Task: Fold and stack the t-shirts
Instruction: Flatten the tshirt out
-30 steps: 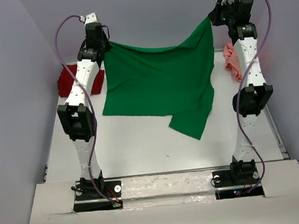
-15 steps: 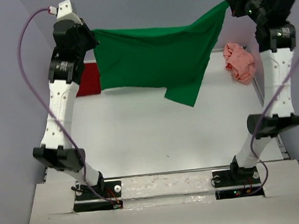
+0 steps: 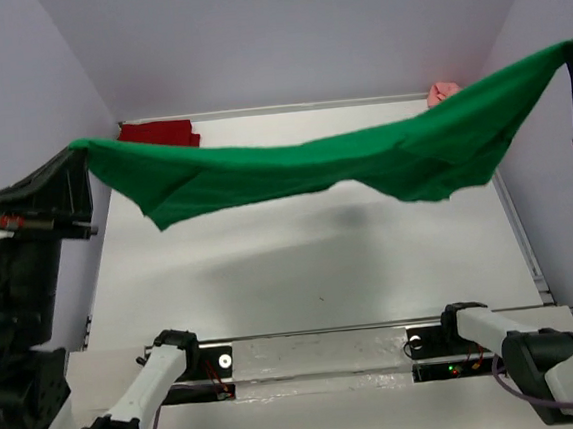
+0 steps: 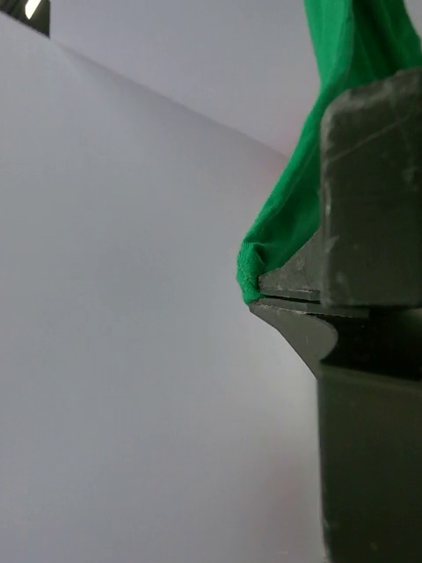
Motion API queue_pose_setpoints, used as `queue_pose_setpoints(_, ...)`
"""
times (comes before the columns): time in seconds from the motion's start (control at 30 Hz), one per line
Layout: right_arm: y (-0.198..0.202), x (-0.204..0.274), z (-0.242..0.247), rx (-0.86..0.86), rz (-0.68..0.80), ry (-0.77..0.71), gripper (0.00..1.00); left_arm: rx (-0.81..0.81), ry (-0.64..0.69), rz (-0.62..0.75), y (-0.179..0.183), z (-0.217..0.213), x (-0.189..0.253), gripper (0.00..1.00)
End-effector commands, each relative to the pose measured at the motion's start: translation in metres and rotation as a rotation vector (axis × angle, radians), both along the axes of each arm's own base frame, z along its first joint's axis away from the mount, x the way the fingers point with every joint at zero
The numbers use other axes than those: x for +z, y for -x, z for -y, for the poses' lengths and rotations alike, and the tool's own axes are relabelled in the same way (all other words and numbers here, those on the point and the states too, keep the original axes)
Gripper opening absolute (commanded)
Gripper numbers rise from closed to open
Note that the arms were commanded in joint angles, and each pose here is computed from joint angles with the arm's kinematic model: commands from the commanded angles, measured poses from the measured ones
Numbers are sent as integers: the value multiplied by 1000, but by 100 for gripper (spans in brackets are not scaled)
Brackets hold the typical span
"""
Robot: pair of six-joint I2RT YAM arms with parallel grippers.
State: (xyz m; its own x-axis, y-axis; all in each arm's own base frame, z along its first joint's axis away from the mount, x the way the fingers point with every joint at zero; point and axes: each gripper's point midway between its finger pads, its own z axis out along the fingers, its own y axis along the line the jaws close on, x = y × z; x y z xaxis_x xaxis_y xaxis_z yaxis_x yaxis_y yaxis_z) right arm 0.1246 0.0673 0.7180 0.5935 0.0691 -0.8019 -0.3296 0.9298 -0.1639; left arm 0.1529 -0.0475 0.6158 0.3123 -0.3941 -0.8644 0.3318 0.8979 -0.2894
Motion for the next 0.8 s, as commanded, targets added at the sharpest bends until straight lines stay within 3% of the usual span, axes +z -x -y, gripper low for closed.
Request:
queue_pose_setpoints(0.0, 22, -11, -17, 109, -45, -4, 0, -103, -26, -3, 22, 14, -18, 3)
queue_pose_setpoints(0.13, 67, -1, -27, 164, 31, 11, 0, -103, -11, -23, 22, 13, -23, 3)
queue_pose_setpoints(0.27, 57, -1, -26, 163, 15, -3, 0, -61, -6, -77, 6, 9, -33, 4)
queue_pose_setpoints(0.33, 30, -7, -19, 133, -36, -26, 0, -28, -12, -158, -18, 8, -49, 3)
queue_pose_setpoints(0.47, -76, -59, -12, 104, -262, -44, 0, 69, -13, -307, -75, 4, -91, 3)
queue_pose_setpoints(0.57, -140, -99, -6, 81, -388, -58, 0, 114, -11, -438, -125, 8, -146, 3)
queue_pose_setpoints(0.6, -176, -130, -1, 59, -477, -64, 0, 127, -17, -534, -149, 12, -185, 4)
queue_pose_setpoints(0.77, -263, -207, 6, 29, -660, -72, 0, 208, -30, -778, -213, 16, -291, 1)
